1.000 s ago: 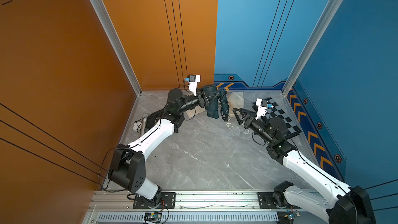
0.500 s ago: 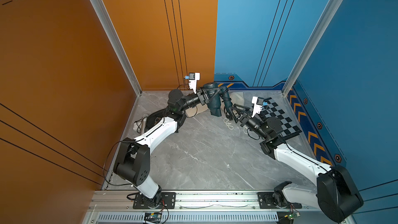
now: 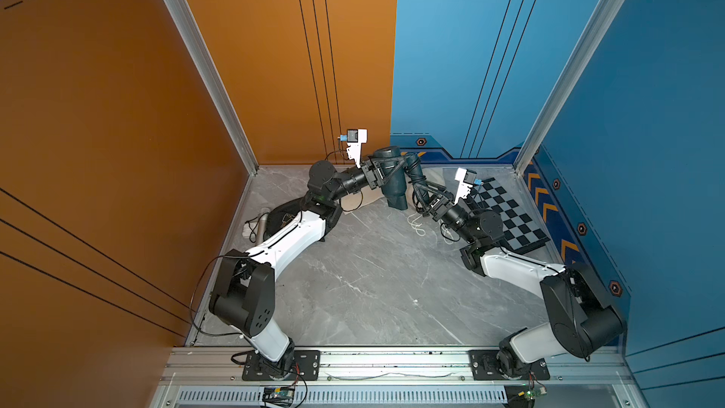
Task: Pack away hair dryers
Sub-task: Fold the hair dryer.
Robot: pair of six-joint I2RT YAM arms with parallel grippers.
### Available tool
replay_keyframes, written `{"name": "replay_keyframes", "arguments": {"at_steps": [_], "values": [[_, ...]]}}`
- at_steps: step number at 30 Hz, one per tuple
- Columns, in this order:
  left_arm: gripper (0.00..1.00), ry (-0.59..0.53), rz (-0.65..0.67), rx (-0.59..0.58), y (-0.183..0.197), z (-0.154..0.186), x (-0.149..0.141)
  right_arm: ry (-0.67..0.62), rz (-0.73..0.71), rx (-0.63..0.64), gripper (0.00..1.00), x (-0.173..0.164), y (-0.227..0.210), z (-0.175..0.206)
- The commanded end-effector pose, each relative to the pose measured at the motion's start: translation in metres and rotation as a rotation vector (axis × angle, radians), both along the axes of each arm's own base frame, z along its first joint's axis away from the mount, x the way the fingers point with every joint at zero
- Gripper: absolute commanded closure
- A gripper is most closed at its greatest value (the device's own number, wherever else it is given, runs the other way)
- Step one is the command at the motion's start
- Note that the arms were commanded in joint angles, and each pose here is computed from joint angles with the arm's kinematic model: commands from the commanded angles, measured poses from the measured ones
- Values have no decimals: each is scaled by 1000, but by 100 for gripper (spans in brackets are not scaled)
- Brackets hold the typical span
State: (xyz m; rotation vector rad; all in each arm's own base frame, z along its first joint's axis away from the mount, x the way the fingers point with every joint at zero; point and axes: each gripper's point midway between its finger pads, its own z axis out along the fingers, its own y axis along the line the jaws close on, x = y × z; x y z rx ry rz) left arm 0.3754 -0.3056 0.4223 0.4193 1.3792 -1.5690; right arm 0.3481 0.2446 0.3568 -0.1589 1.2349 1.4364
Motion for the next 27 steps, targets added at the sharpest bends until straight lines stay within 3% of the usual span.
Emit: {"name": "replay_keyframes", "arguments": {"at_steps": [1, 5, 11, 21, 27], "values": [[100, -96, -18, -65, 0, 35, -14, -54, 24, 65, 48, -5, 3, 27], [100, -110, 6, -71, 2, 37, -14, -43, 31, 82, 64, -9, 9, 28], [100, -129, 43, -78, -2, 37, -18, -37, 20, 107, 71, -18, 28, 29], [100, -155, 75, -90, -10, 40, -21, -16, -37, 133, 75, -27, 55, 24], [100, -159, 67, -85, -10, 40, -24, -23, -34, 133, 68, -34, 58, 25]]}}
